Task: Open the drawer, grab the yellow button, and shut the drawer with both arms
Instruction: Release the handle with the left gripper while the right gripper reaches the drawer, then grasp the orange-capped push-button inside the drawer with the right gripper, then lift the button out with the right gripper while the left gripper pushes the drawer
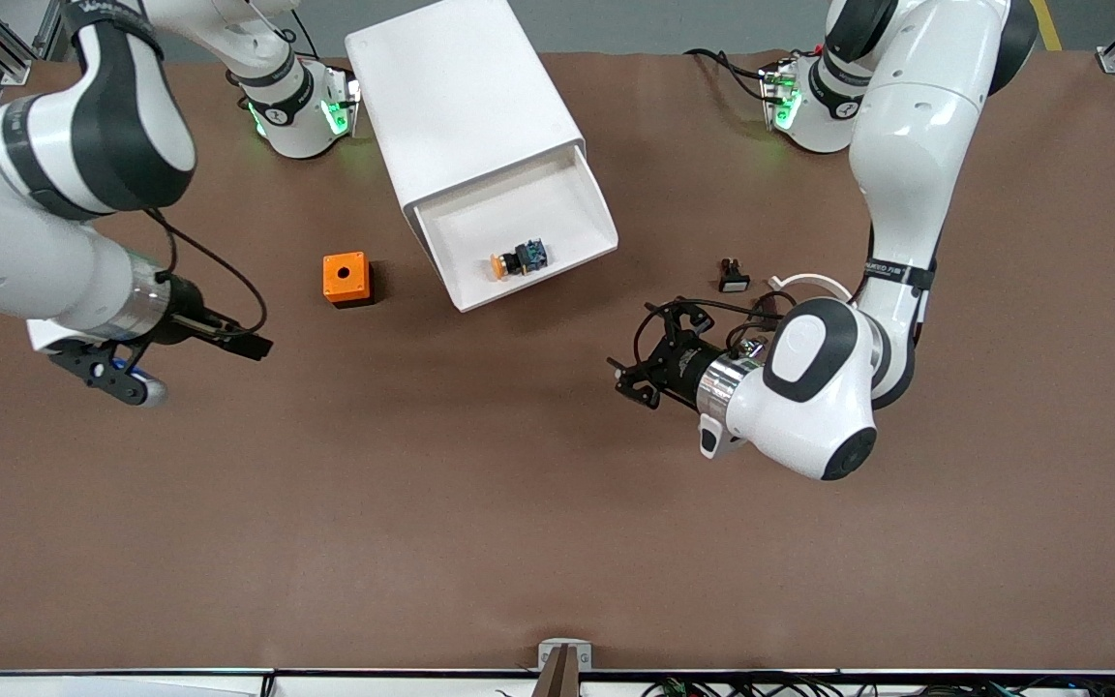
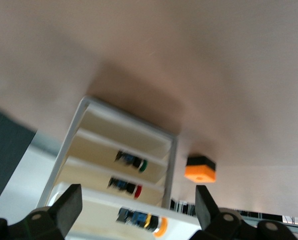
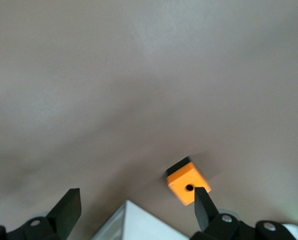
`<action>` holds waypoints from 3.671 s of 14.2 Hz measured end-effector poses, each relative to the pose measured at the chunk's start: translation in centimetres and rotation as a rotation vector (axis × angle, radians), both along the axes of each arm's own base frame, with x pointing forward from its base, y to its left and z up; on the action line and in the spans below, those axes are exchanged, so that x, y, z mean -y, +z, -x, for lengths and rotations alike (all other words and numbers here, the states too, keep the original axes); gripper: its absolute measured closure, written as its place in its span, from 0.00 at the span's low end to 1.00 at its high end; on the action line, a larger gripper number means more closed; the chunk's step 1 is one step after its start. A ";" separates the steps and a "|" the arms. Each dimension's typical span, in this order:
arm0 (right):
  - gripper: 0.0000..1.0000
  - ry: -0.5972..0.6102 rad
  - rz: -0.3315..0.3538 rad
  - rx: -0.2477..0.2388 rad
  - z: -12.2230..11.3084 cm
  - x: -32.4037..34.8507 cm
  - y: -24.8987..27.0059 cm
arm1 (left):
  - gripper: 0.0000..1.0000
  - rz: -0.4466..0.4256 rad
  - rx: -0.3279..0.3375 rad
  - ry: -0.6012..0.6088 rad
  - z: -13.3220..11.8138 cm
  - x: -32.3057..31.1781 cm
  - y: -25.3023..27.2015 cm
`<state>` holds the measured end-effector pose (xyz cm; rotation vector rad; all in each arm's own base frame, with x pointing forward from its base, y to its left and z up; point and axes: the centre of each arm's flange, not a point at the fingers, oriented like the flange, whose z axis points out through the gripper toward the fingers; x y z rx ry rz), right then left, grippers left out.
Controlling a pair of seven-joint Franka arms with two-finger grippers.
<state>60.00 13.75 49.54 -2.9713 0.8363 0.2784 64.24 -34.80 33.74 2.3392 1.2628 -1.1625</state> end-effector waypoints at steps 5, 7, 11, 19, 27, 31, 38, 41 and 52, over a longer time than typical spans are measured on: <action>0.00 -0.176 -0.003 -0.024 2.3 -8.1 0.5 | 0.00 -0.099 0.297 -0.016 -1.0 1.7 3.5; 0.00 -0.228 0.004 -0.021 3.3 -11.0 0.7 | 0.00 -0.132 0.378 -0.022 -1.1 2.6 3.9; 0.00 -0.337 0.011 -0.004 6.5 -18.6 1.1 | 0.00 -0.178 0.436 -0.065 -0.6 4.0 3.9; 0.00 -0.475 0.005 0.024 13.1 -28.2 -4.2 | 0.00 -0.253 0.595 -0.127 0.1 5.2 7.6; 0.04 -0.498 0.009 0.040 16.4 -30.6 -8.2 | 0.00 -0.322 0.669 -0.190 0.8 6.2 8.4; 0.34 -0.498 0.013 0.046 16.4 -30.4 -8.8 | 0.00 -0.369 0.708 -0.250 1.7 7.4 8.1; 0.61 -0.491 0.009 0.072 15.9 -30.2 -8.3 | 0.00 -0.413 0.739 -0.322 3.7 10.0 7.4; 0.61 -0.477 -0.023 0.106 13.4 -28.6 -5.9 | 0.00 -0.422 0.726 -0.312 4.7 11.1 7.0; 0.61 -0.021 -0.024 0.122 0.3 -3.2 -0.5 | 0.00 -0.352 0.669 -0.417 10.7 17.0 4.8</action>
